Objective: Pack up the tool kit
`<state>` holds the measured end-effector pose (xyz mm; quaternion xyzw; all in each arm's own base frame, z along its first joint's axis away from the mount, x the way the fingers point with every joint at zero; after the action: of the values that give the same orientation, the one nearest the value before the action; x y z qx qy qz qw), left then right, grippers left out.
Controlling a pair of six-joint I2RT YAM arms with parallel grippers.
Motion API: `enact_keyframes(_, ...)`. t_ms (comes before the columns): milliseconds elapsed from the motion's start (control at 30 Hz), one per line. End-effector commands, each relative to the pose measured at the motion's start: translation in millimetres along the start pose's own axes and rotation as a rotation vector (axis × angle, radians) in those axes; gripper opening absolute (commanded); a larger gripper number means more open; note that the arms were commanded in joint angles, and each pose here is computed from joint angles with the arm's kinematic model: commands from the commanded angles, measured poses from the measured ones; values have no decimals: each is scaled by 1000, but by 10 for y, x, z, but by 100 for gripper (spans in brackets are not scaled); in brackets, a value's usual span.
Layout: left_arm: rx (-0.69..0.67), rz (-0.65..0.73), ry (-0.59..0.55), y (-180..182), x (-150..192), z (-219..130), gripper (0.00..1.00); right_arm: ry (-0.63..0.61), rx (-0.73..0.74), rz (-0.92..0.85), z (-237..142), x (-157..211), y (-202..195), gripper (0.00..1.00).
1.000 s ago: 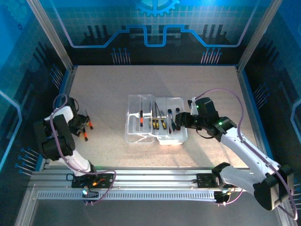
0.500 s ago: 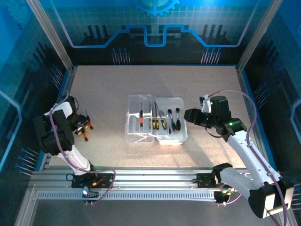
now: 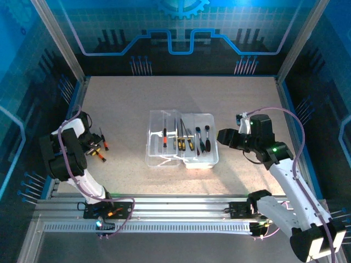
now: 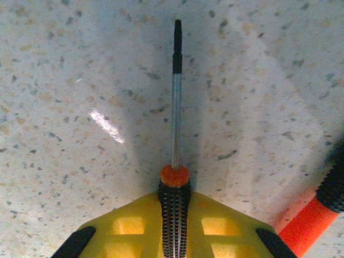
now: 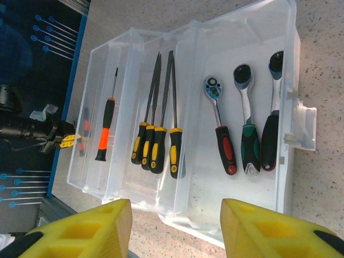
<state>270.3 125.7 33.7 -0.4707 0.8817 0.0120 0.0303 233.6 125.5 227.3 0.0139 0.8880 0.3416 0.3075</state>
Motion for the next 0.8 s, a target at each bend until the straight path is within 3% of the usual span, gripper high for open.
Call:
enact_keyframes(0, 85, 36, -85, -172, -137, -266, 9, -18, 11, -13, -136, -33, 41, 48)
enact_keyframes(233, 233, 24, -194, -226, -25, -950, 5, -15, 17, -16, -142, -44, 41, 48)
enact_keyframes(433, 393, 92, -273, -469, 323, -1550, 6, 1, 20, -7, -95, -50, 18, 48)
enact_keyframes(767, 585, 542, -274, -1738, 1583, -2170, 7, 66, 23, 55, 137, 28, -114, 46)
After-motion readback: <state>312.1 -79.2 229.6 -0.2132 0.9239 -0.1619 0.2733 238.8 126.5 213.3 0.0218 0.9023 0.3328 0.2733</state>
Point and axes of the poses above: each hand's point on the last joint's axis, 136 mm out from that joint toward the fingers, its own z axis out along the fingers, its own y axis along the line the jaws close on, x = y × z, the point moved 2 cm from there along -z, back along the fingers, and after that the axes turned 4 degrees about -z, right-handed, at the moved point
